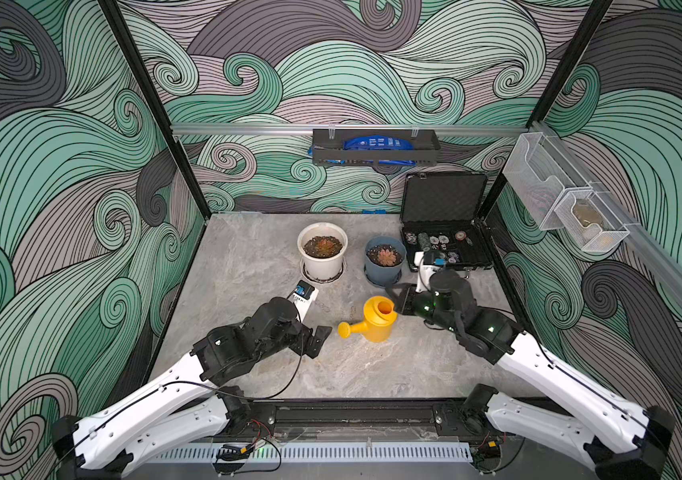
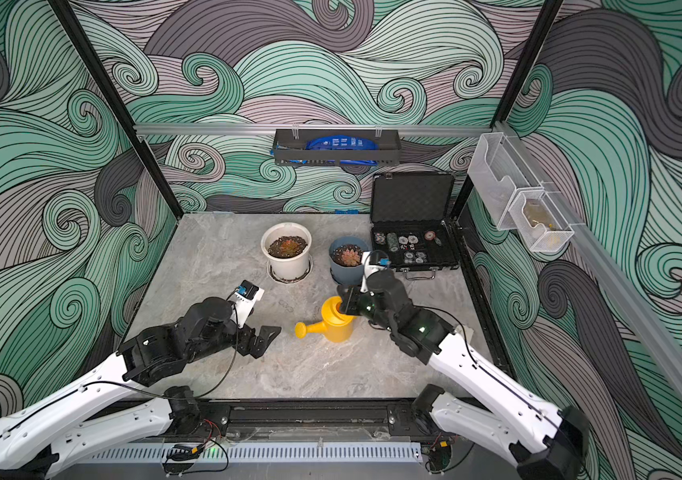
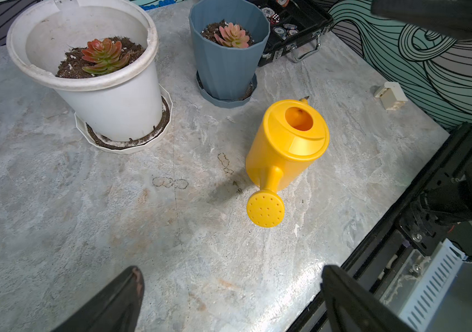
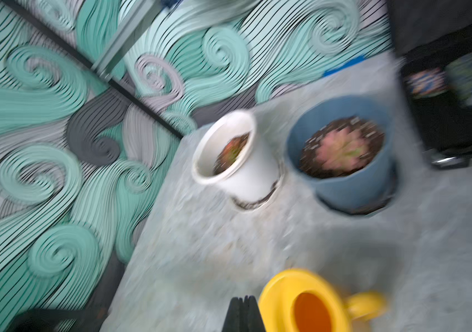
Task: Water the succulent around the soil edge
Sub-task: Adjust the watering can at the center of the board.
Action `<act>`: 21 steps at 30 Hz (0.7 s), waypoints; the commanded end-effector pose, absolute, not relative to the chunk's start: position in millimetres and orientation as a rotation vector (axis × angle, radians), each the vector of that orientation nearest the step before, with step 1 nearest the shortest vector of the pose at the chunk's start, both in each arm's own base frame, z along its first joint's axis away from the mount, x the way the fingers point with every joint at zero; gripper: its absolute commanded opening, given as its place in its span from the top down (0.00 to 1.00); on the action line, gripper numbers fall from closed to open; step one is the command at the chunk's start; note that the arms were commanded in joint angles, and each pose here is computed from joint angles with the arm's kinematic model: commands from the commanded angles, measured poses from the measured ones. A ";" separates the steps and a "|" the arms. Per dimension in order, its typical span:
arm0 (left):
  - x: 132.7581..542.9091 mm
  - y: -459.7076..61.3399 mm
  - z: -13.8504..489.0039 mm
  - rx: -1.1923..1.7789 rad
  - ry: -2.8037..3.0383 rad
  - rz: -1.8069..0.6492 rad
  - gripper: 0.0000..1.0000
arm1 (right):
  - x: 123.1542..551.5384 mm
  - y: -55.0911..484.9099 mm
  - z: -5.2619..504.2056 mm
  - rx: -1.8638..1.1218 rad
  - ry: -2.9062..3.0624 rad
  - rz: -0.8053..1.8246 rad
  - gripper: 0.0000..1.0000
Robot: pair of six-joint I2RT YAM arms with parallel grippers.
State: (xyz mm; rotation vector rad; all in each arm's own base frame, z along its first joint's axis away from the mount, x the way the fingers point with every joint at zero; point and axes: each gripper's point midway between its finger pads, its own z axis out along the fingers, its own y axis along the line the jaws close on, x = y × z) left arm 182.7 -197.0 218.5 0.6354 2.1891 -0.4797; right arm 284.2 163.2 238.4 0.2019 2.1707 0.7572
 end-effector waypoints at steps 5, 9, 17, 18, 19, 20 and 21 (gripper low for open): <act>181.2 -200.7 227.8 0.628 2.164 -0.532 0.01 | 299.0 149.3 171.5 0.133 2.391 0.775 1.00; 180.8 -202.5 226.6 0.637 2.170 -0.536 0.01 | 309.3 156.8 159.8 0.150 2.454 0.795 1.00; 179.5 -203.9 227.3 0.641 2.166 -0.552 0.01 | 309.6 163.2 122.5 0.176 2.531 0.822 1.00; 179.3 -204.1 227.8 0.641 2.164 -0.554 0.01 | 310.0 164.4 122.0 0.162 2.528 0.827 1.00; 179.1 -204.4 227.6 0.644 2.162 -0.556 0.01 | 310.7 165.6 122.0 0.147 2.527 0.832 1.00; 178.9 -205.0 227.5 0.646 2.163 -0.559 0.02 | 311.1 166.8 121.6 0.136 2.526 0.838 1.00; 178.6 -205.1 227.2 0.647 2.165 -0.561 0.01 | 311.1 167.9 120.9 0.129 2.524 0.843 1.00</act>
